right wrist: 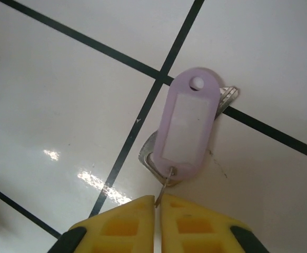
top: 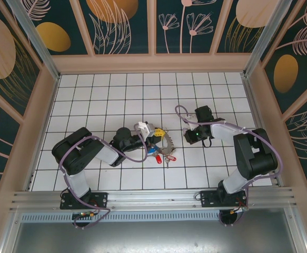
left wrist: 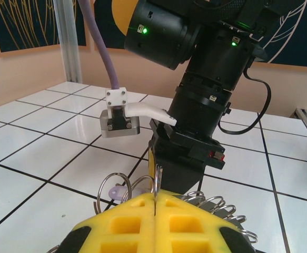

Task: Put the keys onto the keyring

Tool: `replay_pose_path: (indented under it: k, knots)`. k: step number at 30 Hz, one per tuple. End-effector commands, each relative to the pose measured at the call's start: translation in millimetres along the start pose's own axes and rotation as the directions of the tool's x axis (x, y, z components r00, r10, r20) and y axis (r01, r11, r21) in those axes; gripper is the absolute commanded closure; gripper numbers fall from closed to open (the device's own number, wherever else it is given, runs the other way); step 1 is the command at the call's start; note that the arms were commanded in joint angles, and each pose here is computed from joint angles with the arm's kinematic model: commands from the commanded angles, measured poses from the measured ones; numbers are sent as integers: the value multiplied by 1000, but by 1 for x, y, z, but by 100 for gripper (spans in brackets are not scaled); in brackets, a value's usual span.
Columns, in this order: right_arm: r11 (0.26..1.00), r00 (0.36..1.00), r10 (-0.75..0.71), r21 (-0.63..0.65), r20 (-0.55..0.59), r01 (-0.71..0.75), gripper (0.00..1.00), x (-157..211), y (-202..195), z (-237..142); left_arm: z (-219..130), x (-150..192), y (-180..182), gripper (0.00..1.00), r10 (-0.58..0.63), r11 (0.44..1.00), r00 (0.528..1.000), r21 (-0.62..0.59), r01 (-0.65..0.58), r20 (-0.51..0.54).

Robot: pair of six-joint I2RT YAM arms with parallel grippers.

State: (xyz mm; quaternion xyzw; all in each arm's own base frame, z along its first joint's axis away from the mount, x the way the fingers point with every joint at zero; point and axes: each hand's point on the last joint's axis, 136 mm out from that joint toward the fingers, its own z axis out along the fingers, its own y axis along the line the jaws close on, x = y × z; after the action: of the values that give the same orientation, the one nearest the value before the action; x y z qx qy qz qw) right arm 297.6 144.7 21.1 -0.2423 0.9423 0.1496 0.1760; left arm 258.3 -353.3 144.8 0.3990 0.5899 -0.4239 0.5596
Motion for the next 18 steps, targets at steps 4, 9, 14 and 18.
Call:
replay_pose_path:
  k: [4, 9, 14, 18]
  knots:
    - [999, 998, -29, 24, 53, 27, 95, -17, -5, -4, 4, -3, -5, 100, 2, 1000, 1000, 25, -2, 16]
    - [997, 991, -77, 19, 109, 75, 100, -27, -1, -13, 4, -3, -5, 100, 0, 1000, 1000, 27, 0, 15]
    - [987, 970, -158, 11, 183, 159, 100, -31, 11, -31, 4, -4, -5, 100, 1, 1000, 1000, 26, -1, 15]
    - [971, 937, -231, 9, 263, 237, 100, -34, 29, -59, 5, -8, -4, 100, 13, 1000, 1000, 24, -13, 7]
